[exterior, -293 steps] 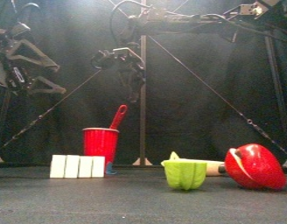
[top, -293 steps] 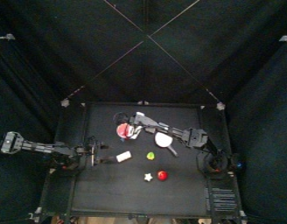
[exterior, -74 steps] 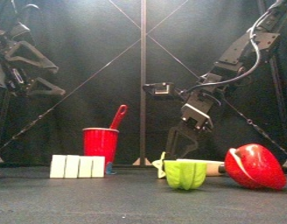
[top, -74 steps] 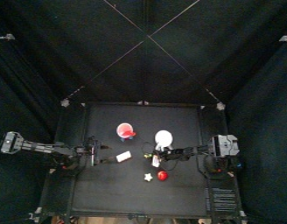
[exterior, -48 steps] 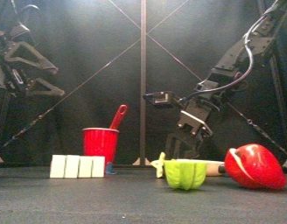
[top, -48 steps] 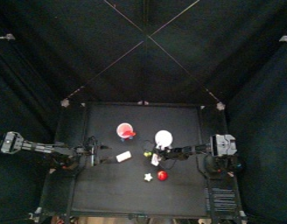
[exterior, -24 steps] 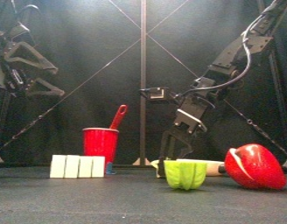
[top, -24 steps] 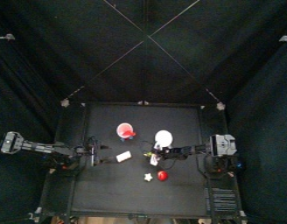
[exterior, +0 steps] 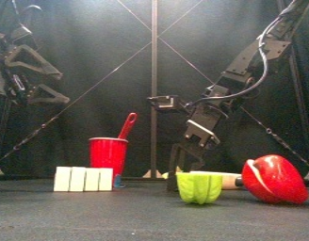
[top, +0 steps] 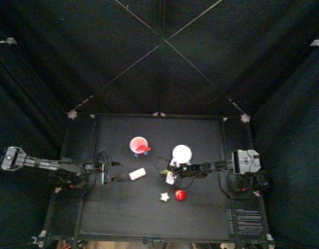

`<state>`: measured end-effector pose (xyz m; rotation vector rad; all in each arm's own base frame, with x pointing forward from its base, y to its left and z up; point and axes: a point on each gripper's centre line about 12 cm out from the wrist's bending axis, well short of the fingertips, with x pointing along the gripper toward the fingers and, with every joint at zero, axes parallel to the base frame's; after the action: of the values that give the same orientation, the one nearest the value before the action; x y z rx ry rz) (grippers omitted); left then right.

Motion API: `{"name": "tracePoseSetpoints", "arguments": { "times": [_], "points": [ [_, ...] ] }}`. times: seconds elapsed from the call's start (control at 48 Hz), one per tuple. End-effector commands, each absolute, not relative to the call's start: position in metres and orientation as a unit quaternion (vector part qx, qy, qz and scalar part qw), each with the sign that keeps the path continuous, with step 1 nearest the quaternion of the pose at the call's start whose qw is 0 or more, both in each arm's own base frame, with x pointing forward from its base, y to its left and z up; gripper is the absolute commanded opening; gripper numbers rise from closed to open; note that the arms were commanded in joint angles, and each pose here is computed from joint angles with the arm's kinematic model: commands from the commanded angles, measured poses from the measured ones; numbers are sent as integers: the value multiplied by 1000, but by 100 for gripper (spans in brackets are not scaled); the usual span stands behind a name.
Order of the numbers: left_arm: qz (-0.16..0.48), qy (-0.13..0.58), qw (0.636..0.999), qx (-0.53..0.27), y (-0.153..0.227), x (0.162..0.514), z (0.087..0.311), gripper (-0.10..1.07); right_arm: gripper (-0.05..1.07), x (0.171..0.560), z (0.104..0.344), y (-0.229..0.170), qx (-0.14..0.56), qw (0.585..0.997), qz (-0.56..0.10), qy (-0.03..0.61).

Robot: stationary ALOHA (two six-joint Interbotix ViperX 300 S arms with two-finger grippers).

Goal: Grab starfruit top

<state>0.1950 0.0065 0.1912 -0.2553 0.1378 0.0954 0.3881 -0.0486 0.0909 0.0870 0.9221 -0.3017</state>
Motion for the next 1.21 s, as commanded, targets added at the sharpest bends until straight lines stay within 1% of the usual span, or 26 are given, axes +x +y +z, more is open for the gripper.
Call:
{"name": "tracePoseSetpoints", "arguments": {
  "times": [0.0,0.875,0.979,1.188],
  "points": [
    [47,61,989,-126,6,198,196,99,103,391,100,-50,43,889,-146,432],
    [46,62,989,-126,6,197,195,99,102,388,97,-50,41,887,-145,436],
    [47,62,989,-127,7,197,195,99,96,388,97,-50,42,887,-145,437],
    [47,62,989,-127,7,197,195,99,76,388,97,-50,44,887,-146,436]
  ]
}}
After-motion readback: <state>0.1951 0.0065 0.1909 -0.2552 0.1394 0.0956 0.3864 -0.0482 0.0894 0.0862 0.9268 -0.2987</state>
